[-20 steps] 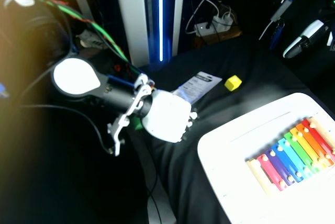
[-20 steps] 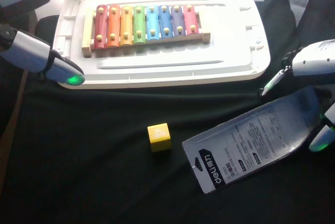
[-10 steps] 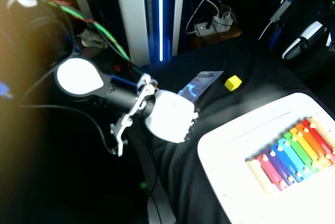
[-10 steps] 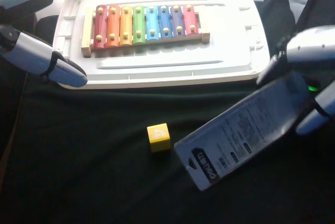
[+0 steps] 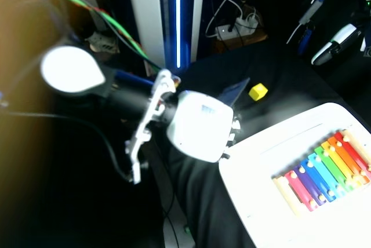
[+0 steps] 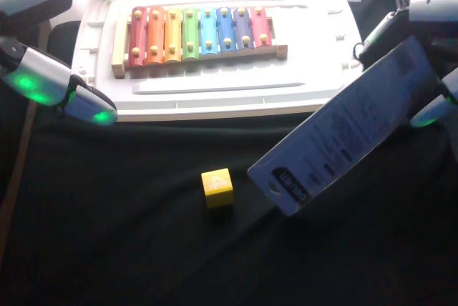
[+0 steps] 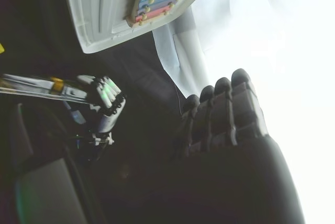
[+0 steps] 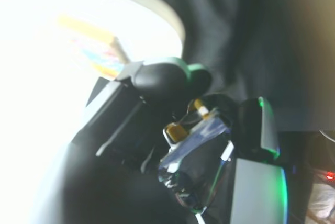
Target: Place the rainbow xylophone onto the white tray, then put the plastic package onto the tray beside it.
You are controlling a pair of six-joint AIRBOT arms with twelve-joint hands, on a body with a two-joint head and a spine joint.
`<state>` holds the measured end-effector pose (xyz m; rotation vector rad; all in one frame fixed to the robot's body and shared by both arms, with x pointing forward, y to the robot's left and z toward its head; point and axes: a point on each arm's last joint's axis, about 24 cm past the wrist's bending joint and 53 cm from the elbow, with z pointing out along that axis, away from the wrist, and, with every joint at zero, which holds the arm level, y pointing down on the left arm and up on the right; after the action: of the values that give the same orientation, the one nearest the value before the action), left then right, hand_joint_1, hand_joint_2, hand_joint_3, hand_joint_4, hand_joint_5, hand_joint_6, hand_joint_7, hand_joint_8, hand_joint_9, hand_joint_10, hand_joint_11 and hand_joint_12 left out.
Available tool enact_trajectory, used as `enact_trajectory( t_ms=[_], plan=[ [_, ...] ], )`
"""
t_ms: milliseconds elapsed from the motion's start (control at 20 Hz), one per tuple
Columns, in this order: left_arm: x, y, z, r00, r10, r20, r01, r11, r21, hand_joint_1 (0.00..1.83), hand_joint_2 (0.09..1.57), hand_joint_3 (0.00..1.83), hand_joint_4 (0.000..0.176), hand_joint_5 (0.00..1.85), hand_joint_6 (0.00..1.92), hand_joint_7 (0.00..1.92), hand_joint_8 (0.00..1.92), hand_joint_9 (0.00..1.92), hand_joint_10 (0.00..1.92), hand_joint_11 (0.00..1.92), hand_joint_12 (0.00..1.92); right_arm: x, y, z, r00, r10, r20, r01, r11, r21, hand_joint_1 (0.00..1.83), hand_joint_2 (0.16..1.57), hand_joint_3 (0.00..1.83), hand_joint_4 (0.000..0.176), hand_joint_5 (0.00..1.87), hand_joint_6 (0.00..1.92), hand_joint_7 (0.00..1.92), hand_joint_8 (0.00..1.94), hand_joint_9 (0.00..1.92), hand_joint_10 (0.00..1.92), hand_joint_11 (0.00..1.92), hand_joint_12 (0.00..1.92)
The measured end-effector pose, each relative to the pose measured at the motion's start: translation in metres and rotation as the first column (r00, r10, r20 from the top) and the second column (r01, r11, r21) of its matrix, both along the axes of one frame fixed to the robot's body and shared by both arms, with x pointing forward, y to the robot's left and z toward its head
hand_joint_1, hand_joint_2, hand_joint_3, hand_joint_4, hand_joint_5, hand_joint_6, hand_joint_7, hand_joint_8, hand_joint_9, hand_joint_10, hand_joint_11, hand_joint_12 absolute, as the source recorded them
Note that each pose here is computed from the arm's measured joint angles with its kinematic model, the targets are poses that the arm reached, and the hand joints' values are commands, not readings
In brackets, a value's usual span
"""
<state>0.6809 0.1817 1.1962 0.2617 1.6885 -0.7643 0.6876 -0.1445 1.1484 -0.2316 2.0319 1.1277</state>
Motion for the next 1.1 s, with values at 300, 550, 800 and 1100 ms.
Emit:
enact_trajectory(
  t_ms=[300,550,800,1100],
  plan=[
    [0.000,-0.001,-0.003,1.0000,0.001,-0.007,-0.001,1.0000,0.001,0.84,0.69,0.00,0.000,0.00,0.00,0.01,0.00,0.00,0.00,0.00,0.00,0.014,0.010,0.060,0.991,-0.002,0.134,-0.008,0.997,0.077,1.28,1.10,0.00,0.000,0.91,0.84,1.15,0.92,1.55,0.30,1.29,1.20],
    [0.000,-0.001,-0.004,1.0000,0.000,-0.009,0.000,1.0000,0.003,0.84,0.69,0.00,0.000,0.00,0.00,0.00,0.00,0.00,0.00,0.00,0.00,0.031,0.003,0.108,0.969,-0.056,0.239,0.023,0.990,0.137,1.28,1.06,0.00,0.000,1.07,0.80,1.13,0.82,1.53,0.76,1.38,1.34],
    [0.000,-0.001,-0.005,0.9999,-0.001,-0.011,0.001,1.0000,0.005,0.83,0.71,0.00,0.000,0.00,0.00,0.00,0.00,0.00,0.00,0.00,0.00,0.044,-0.005,0.130,0.952,-0.116,0.283,0.060,0.978,0.201,1.19,1.09,0.00,0.000,1.02,0.91,1.47,0.56,1.56,0.80,1.40,1.35],
    [-0.001,-0.001,-0.006,0.9999,-0.002,-0.012,0.002,1.0000,0.005,0.78,0.70,0.00,0.000,0.00,0.00,0.00,0.00,0.00,0.00,0.01,0.01,0.065,0.003,0.135,0.954,-0.163,0.252,0.092,0.958,0.271,1.18,1.09,0.01,0.000,1.02,0.90,1.50,0.24,1.60,0.40,1.38,0.92]
  ],
)
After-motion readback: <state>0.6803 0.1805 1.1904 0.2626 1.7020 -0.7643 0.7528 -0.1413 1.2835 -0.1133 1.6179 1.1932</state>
